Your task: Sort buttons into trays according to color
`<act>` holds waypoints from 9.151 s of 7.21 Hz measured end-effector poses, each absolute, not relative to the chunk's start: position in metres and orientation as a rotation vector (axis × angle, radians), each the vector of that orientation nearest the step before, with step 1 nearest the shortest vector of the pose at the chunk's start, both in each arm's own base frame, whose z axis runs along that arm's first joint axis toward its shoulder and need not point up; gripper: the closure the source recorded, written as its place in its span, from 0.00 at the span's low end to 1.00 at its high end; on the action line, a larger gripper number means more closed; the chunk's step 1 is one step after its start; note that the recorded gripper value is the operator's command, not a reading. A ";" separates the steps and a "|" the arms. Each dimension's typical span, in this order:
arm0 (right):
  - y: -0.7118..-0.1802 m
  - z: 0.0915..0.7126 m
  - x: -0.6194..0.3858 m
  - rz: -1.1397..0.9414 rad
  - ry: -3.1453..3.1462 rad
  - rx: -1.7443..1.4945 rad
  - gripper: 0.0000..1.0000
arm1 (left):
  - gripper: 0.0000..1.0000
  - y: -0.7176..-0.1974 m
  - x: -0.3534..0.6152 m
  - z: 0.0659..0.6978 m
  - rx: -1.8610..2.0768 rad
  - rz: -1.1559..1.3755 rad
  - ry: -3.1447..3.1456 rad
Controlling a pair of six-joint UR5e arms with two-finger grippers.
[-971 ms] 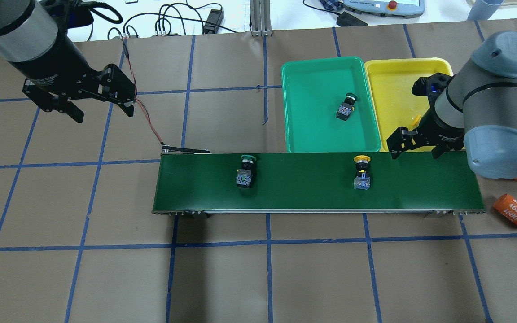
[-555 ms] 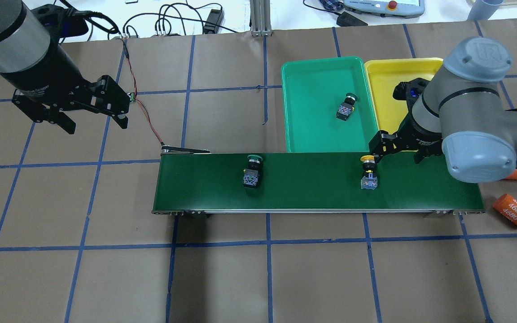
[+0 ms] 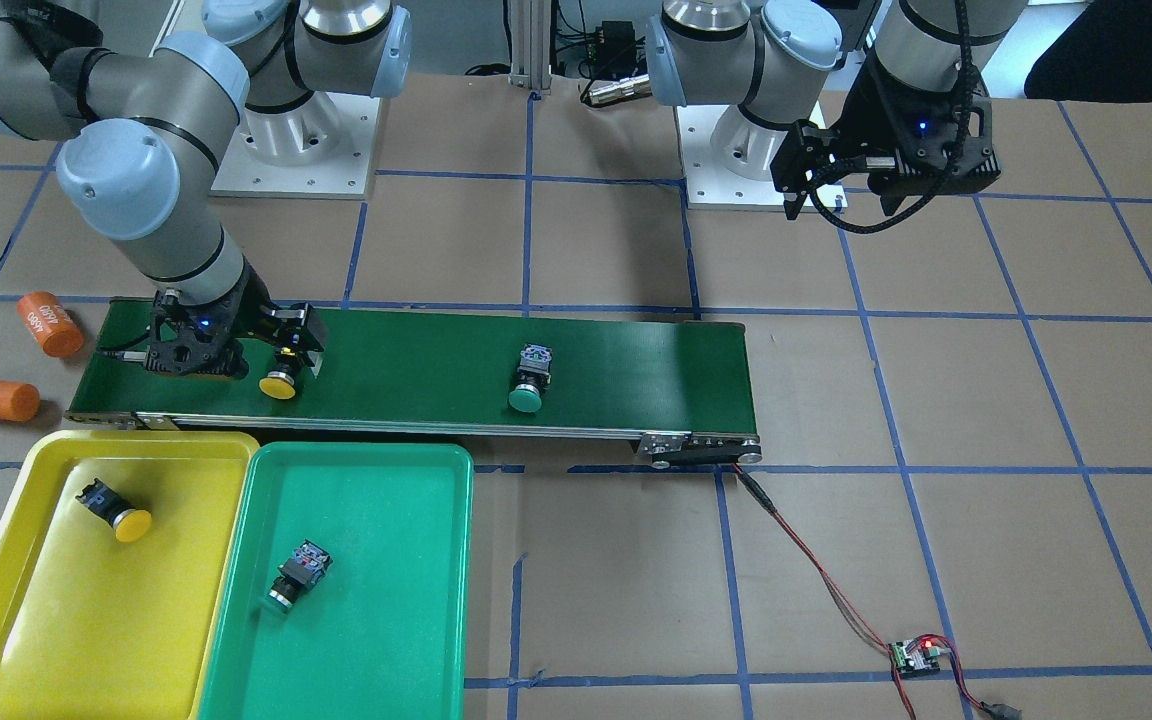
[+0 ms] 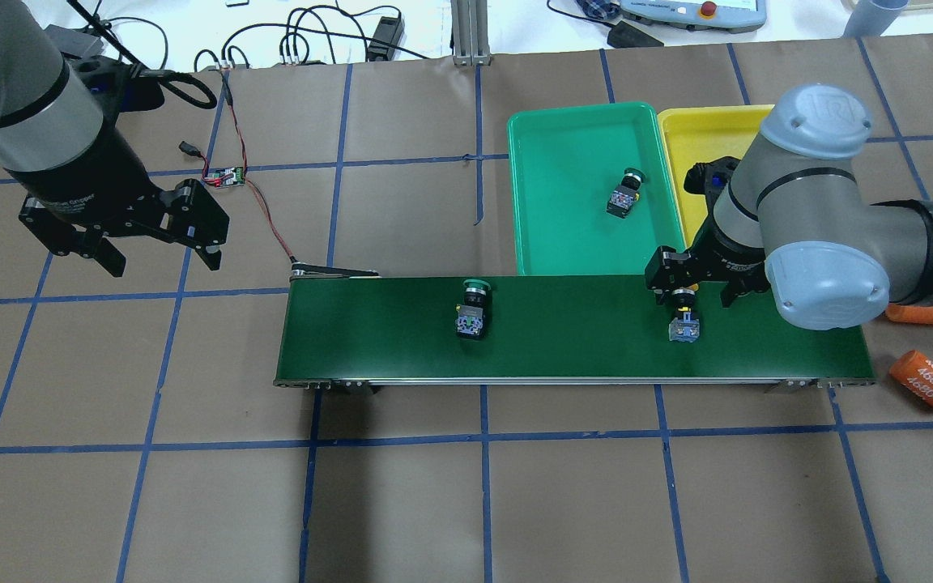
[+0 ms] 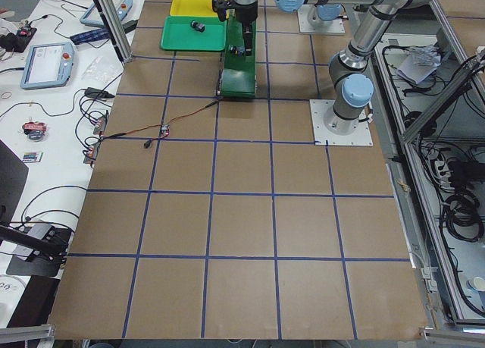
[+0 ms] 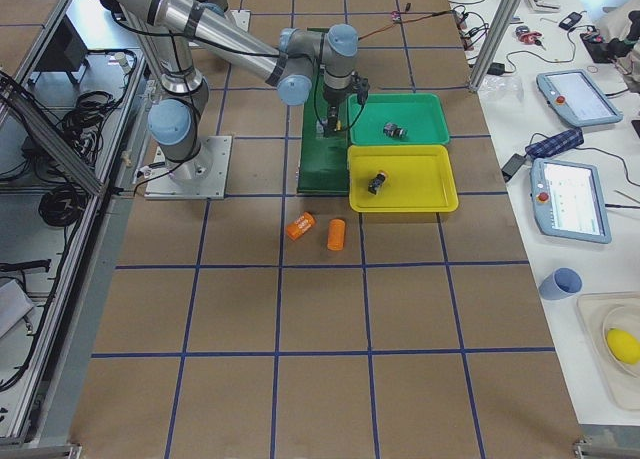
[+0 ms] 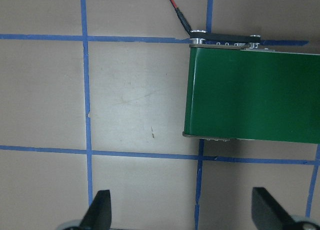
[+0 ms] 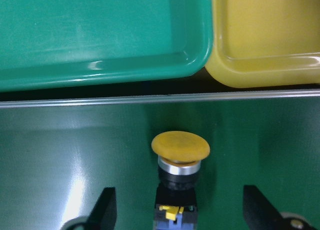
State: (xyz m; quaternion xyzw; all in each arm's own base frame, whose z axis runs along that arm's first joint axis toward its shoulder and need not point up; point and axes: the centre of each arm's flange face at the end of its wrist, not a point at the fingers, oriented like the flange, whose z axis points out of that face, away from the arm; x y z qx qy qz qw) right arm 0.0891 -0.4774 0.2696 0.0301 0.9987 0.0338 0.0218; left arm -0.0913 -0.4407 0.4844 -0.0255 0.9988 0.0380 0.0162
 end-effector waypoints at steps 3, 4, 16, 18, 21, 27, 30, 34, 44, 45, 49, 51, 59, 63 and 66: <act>-0.482 0.253 0.088 0.156 3.112 0.086 0.76 | 0.00 -0.444 -0.092 0.499 -0.086 0.074 3.118; -0.483 0.251 0.087 0.163 3.124 0.079 0.86 | 0.00 -0.445 -0.092 0.499 -0.086 0.075 3.117; -0.662 0.272 0.036 0.057 3.200 -0.064 0.00 | 0.00 -0.440 -0.091 0.493 -0.063 0.110 3.105; -0.652 0.272 0.034 0.127 3.191 -0.058 0.05 | 0.00 -0.440 -0.091 0.492 -0.063 0.111 3.106; -0.591 0.289 0.048 0.158 3.139 -0.057 0.08 | 0.00 -0.439 -0.091 0.493 -0.063 0.107 3.107; -0.486 0.276 0.066 0.049 3.111 -0.033 0.07 | 0.00 -0.435 -0.092 0.497 -0.064 0.104 3.104; -0.485 0.276 0.067 0.047 3.112 -0.028 0.07 | 0.00 -0.435 -0.092 0.495 -0.065 0.112 3.104; -0.485 0.277 0.070 0.042 3.105 0.046 0.07 | 0.00 -0.436 -0.091 0.493 -0.065 0.116 3.103; -0.483 0.271 0.100 0.068 3.091 0.215 0.07 | 0.00 -0.434 -0.092 0.499 -0.065 0.086 3.106; -0.484 0.266 0.100 0.085 3.091 0.214 0.08 | 0.00 -0.433 -0.092 0.500 -0.065 0.085 3.106; -0.499 0.247 0.098 0.086 3.102 0.202 0.72 | 0.00 -0.433 -0.092 0.500 -0.065 0.082 3.106; -0.518 0.261 0.096 0.023 3.109 0.190 0.78 | 0.00 -0.433 -0.092 0.500 -0.064 0.082 3.106; -0.672 0.303 0.113 -0.023 3.079 0.152 0.00 | 0.00 -0.434 -0.091 0.499 -0.064 0.092 3.101; -0.658 0.293 0.110 0.112 3.115 0.148 0.02 | 0.00 -0.437 -0.090 0.494 -0.066 0.112 3.098; -0.605 0.295 0.101 0.164 3.106 -0.111 0.07 | 0.00 -0.434 -0.092 0.498 -0.069 0.100 3.101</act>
